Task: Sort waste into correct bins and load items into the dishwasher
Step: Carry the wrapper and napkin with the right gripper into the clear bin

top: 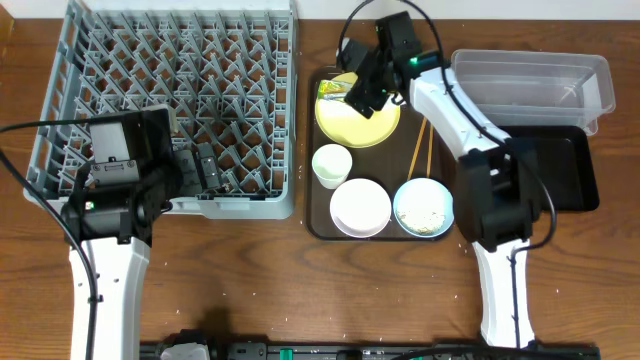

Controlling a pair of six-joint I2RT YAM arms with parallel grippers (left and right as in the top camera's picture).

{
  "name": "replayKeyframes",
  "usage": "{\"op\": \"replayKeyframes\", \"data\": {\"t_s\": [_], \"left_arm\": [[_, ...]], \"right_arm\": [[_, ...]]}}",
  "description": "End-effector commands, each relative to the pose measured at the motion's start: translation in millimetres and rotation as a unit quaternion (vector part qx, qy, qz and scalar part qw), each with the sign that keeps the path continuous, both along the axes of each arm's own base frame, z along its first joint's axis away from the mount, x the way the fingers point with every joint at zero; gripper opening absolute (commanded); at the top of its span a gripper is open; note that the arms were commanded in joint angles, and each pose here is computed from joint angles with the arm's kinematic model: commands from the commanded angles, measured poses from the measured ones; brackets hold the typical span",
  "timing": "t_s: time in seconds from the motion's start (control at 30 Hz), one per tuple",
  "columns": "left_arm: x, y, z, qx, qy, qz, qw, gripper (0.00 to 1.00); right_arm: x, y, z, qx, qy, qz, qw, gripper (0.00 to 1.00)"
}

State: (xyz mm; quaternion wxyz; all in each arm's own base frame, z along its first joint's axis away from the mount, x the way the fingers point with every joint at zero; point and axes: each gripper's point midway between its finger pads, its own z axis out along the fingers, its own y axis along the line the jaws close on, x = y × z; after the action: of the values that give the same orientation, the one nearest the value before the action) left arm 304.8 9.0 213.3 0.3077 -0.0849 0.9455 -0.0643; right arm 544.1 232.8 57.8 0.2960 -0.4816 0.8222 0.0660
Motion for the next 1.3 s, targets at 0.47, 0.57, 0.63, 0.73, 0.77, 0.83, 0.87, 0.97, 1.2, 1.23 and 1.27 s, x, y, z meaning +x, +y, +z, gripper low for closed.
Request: {"op": "replayKeyframes", "data": {"t_s": [0.47, 0.57, 0.63, 0.73, 0.77, 0.83, 0.87, 0.97, 1.2, 1.23, 1.27], "left_arm": [[2.8, -2.3, 2.9, -0.003, -0.002, -0.005, 1.000, 0.98], [2.8, -2.3, 2.9, -0.003, -0.002, -0.005, 1.000, 0.98], [2.8, -2.3, 2.9, -0.003, -0.002, -0.005, 1.000, 0.98], [2.8, -2.3, 2.9, -0.003, -0.002, -0.005, 1.000, 0.98], [2.8, -2.3, 2.9, -0.003, -0.002, -0.005, 1.000, 0.98], [2.8, -2.3, 2.9, -0.003, -0.002, -0.005, 1.000, 0.98], [2.8, -2.3, 2.9, -0.003, -0.002, -0.005, 1.000, 0.98], [2.8, -2.3, 2.9, -0.003, -0.002, -0.005, 1.000, 0.98], [2.8, -2.3, 2.9, -0.003, -0.002, -0.005, 1.000, 0.98], [2.8, -2.3, 2.9, -0.003, -0.002, -0.005, 1.000, 0.98], [2.8, -2.2, 2.9, -0.003, -0.002, -0.005, 1.000, 0.98]], "right_arm": [[-13.1, 2.4, -60.4, -0.009, 0.067, -0.011, 0.998, 0.31], [-13.3, 2.4, -60.5, -0.002, 0.075, -0.027, 0.997, 0.07], [-10.9, 4.0, -52.9, 0.007, 0.073, -0.040, 0.997, 0.01], [-3.2, 5.6, -24.7, 0.040, 0.070, -0.087, 0.993, 0.01], [-0.8, 5.2, -10.5, 0.054, 0.068, -0.105, 0.991, 0.01], [2.0, 3.8, 23.8, 0.081, 0.059, -0.134, 0.986, 0.01], [1.2, 2.0, 43.8, 0.093, 0.052, -0.144, 0.984, 0.01], [-0.6, -22.4, 101.8, 0.116, 0.032, -0.224, 0.967, 0.01], [-3.2, -146.8, 182.0, 0.142, -0.042, -0.530, 0.835, 0.02], [-4.6, -166.2, 183.8, 0.148, -0.045, -0.570, 0.807, 0.02], [-5.2, -181.4, 183.2, 0.155, -0.045, -0.600, 0.784, 0.02]]}}
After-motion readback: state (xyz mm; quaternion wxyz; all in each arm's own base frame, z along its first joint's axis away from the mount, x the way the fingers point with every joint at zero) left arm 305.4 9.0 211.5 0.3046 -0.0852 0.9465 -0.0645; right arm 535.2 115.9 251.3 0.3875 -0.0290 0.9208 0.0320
